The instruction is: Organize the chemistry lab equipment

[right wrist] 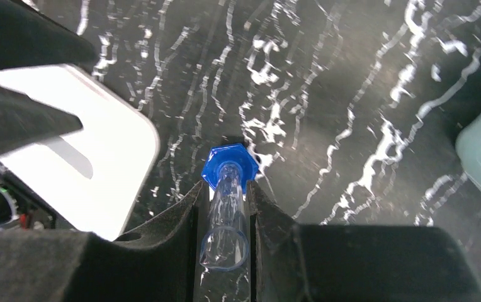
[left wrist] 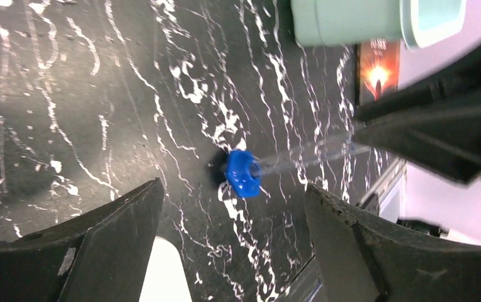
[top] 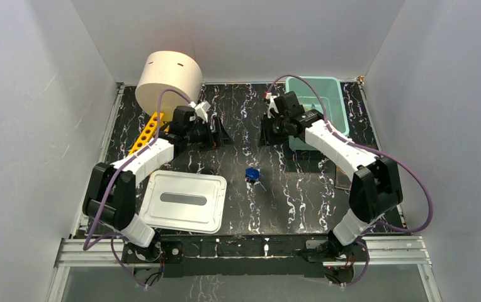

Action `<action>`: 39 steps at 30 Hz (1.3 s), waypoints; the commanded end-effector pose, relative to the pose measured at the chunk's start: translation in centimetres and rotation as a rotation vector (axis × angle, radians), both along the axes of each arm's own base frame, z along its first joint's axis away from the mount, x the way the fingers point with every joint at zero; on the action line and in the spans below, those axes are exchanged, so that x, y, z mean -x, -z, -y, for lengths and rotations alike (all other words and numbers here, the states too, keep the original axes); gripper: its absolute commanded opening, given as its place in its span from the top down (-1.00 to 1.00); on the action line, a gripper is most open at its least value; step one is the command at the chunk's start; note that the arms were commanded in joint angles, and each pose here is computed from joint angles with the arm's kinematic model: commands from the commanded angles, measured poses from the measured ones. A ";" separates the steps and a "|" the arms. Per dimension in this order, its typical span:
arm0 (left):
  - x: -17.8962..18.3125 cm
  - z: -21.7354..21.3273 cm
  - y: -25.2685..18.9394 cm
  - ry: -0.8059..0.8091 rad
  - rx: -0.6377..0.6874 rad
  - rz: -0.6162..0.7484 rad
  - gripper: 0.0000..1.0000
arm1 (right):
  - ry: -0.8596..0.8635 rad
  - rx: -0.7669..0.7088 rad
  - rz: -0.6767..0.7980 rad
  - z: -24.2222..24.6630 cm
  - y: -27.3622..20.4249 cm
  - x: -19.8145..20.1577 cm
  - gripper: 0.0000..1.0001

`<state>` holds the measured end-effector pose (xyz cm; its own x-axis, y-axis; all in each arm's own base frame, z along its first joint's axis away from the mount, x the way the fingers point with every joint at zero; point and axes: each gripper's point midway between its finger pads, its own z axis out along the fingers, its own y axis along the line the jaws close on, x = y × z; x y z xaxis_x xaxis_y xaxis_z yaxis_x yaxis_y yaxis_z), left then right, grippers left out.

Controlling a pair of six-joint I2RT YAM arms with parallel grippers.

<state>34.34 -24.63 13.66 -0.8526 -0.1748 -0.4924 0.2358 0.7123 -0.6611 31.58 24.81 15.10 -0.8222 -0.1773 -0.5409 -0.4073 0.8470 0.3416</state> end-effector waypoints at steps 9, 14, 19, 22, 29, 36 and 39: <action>6.0 4.2 -2.2 0.389 0.120 0.270 -0.52 | -0.225 -0.325 0.048 -6.7 -6.9 -0.9 0.42; 6.4 5.1 -1.7 0.464 0.108 0.274 -0.38 | -0.260 -0.350 0.035 -7.0 -7.5 -0.3 0.43; 6.8 4.2 -0.2 0.496 0.029 0.291 0.04 | -0.263 -0.356 0.024 -7.0 -7.6 -0.3 0.43; 6.4 3.7 0.4 0.491 -0.019 0.325 0.07 | -0.276 -0.371 0.012 -7.2 -7.7 0.0 0.44; 6.3 4.4 0.1 0.554 -0.014 0.373 0.11 | -0.310 -0.385 -0.029 -7.5 -7.8 0.6 0.45; 8.0 4.8 -0.3 0.707 -0.005 0.435 0.41 | -0.319 -0.394 -0.071 -7.8 -7.5 0.7 0.44; 8.7 4.6 0.2 0.731 -0.020 0.420 0.57 | -0.296 -0.405 -0.082 -7.8 -7.8 0.4 0.43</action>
<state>26.65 -28.74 12.55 -0.5671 0.3125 -0.7621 0.8089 0.3858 -0.4437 30.63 32.01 20.38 -0.8200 -0.2258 -0.5260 -0.5561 0.5319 0.6386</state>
